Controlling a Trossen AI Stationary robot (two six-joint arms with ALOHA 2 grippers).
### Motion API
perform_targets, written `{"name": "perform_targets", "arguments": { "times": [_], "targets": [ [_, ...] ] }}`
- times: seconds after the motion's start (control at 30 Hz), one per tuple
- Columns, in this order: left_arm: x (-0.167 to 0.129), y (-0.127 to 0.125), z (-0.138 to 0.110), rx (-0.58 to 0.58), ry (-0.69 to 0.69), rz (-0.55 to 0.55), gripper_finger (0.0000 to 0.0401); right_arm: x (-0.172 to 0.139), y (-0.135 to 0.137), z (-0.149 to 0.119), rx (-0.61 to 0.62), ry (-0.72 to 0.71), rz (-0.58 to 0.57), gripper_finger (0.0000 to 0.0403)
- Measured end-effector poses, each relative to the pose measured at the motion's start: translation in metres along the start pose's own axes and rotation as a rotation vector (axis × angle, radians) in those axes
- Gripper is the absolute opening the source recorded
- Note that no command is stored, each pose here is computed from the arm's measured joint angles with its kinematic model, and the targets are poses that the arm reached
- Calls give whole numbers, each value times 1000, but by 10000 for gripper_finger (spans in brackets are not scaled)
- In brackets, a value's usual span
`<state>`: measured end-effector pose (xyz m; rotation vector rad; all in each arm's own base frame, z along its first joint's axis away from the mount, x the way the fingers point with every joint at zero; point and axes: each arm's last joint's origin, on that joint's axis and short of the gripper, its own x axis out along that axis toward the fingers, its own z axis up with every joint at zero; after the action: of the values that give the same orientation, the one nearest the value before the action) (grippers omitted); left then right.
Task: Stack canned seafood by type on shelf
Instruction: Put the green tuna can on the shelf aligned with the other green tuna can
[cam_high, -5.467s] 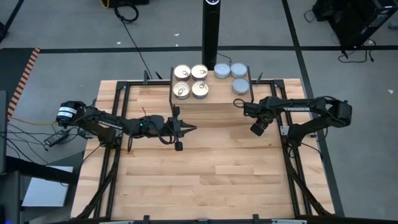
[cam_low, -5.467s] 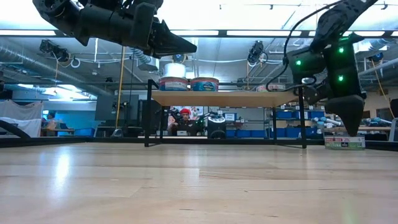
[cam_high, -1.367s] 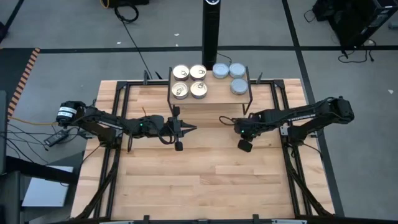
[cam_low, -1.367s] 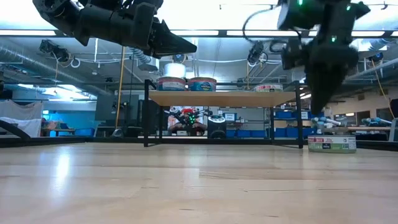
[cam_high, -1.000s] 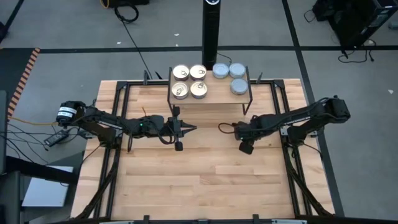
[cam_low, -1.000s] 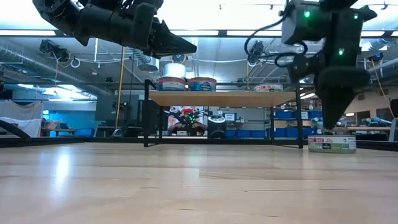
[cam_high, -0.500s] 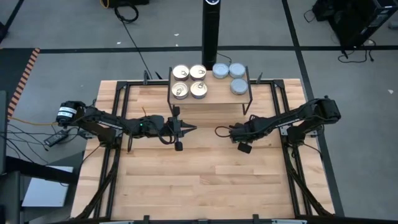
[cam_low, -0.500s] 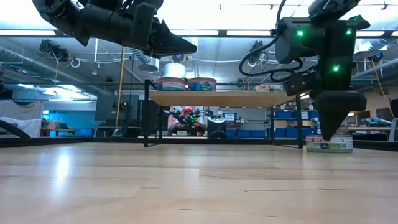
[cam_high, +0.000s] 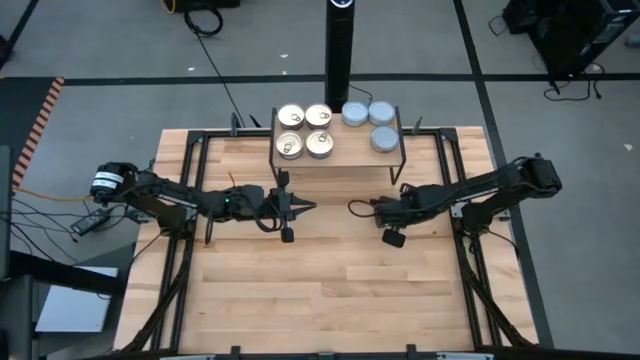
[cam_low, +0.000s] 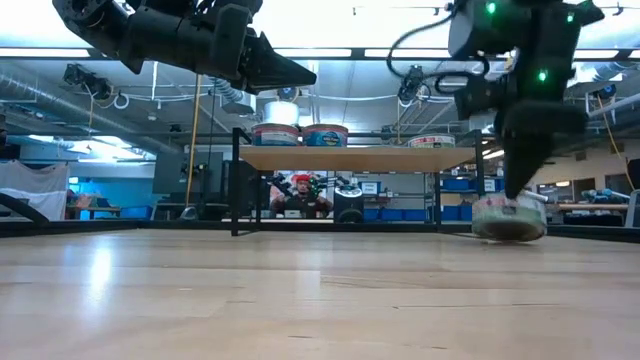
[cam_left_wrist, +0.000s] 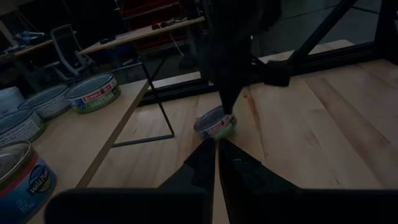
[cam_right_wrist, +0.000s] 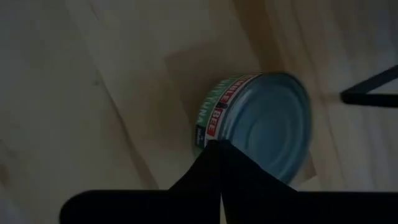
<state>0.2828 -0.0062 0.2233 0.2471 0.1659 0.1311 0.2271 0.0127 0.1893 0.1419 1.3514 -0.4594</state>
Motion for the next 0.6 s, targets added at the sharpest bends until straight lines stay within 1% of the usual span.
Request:
{"name": "perform_targets", "arguments": {
  "times": [0.33, 0.6],
  "targets": [
    [0, 0, 0, 0, 0, 0, 25, -35, 2, 7, -8, -126, 50, 1],
    [0, 0, 0, 0, 0, 0, 25, -59, 5, 16, -31, -188, 23, 0]
  ]
}}
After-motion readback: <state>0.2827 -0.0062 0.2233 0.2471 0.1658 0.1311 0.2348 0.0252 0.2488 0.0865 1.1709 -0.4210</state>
